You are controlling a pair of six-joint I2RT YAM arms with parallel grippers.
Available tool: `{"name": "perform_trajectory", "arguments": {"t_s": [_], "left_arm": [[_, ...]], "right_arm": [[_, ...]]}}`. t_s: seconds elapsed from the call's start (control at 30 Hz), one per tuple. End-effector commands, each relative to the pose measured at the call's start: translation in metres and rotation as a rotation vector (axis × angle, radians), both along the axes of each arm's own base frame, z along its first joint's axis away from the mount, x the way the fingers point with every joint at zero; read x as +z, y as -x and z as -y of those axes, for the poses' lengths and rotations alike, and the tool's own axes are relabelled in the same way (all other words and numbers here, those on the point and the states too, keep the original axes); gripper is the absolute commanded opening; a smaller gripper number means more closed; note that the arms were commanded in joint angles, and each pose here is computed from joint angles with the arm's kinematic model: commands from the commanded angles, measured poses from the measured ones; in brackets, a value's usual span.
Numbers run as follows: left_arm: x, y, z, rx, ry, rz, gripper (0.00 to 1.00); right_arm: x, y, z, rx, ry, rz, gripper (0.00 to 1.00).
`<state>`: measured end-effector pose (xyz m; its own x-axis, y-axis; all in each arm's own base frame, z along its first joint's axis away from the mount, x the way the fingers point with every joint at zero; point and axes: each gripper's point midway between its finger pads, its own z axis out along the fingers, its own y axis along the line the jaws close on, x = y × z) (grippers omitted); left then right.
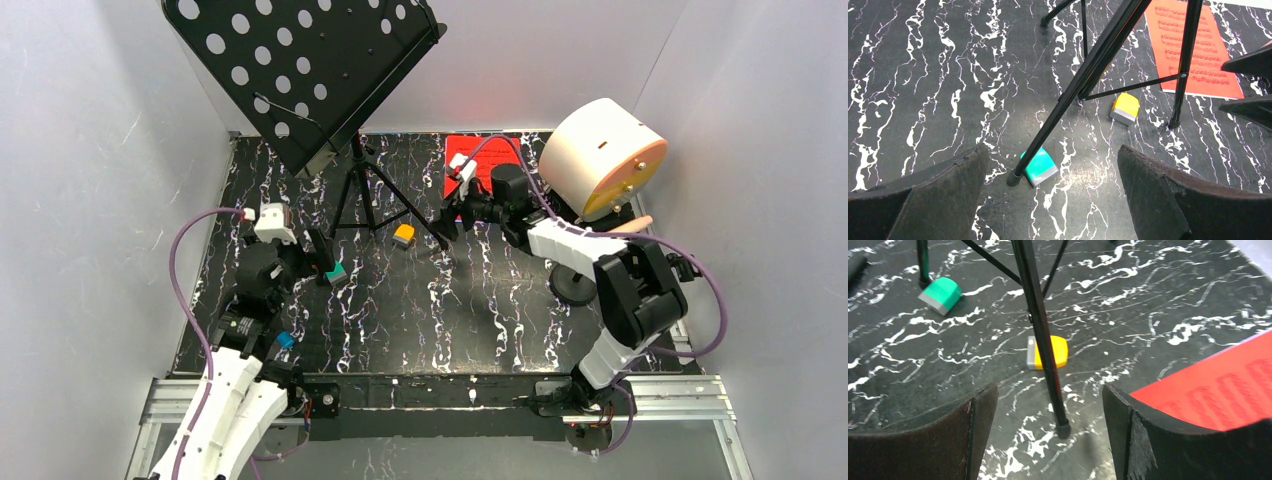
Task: Pack up the instrument practice props
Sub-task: Adjust the music stand at the center of the board.
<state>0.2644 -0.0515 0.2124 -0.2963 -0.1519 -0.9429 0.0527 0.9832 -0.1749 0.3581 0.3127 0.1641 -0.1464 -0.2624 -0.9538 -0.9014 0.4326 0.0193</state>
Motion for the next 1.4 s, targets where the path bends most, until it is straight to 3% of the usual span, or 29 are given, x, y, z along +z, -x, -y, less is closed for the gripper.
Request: {"name": "perform_trajectory", "arguments": {"t_s": [0.0,0.27,0.47,0.53,0.67,0.87,1.03,1.37], "left_arm": [[0.002,-0.002,0.005,-0.025,-0.003,-0.001,0.98],[-0.001,-0.004,0.008,-0.037,0.000,-0.014,0.98],[-0.002,-0.004,0.009,-0.046,0.003,-0.015,0.98],[-0.002,-0.004,0.010,-0.048,0.004,-0.012,0.98],[0.000,-0.004,0.010,-0.050,0.006,-0.006,0.98],[0.003,-0.002,0.011,-0.057,0.013,0.009,0.98],[0.006,0.000,0.012,-0.059,0.017,0.020,0.98],[0.010,0.002,0.012,-0.061,0.027,0.035,0.98]], "right_arm": [[0.035,0.002,-0.036,0.103,-0.157,0.026,0.85],[0.021,-0.023,-0.073,0.062,-0.140,0.086,0.81],[0.000,-0.037,-0.089,0.038,-0.125,0.093,0.67],[-0.002,-0.036,-0.092,0.045,-0.123,0.089,0.56],[-0.001,-0.028,-0.092,0.043,-0.118,0.091,0.20],[0.006,-0.007,-0.088,-0.017,-0.118,0.132,0.01],[0.007,0.020,-0.094,-0.114,-0.128,0.133,0.01],[-0.008,0.063,-0.104,-0.529,-0.158,0.061,0.01]]}}
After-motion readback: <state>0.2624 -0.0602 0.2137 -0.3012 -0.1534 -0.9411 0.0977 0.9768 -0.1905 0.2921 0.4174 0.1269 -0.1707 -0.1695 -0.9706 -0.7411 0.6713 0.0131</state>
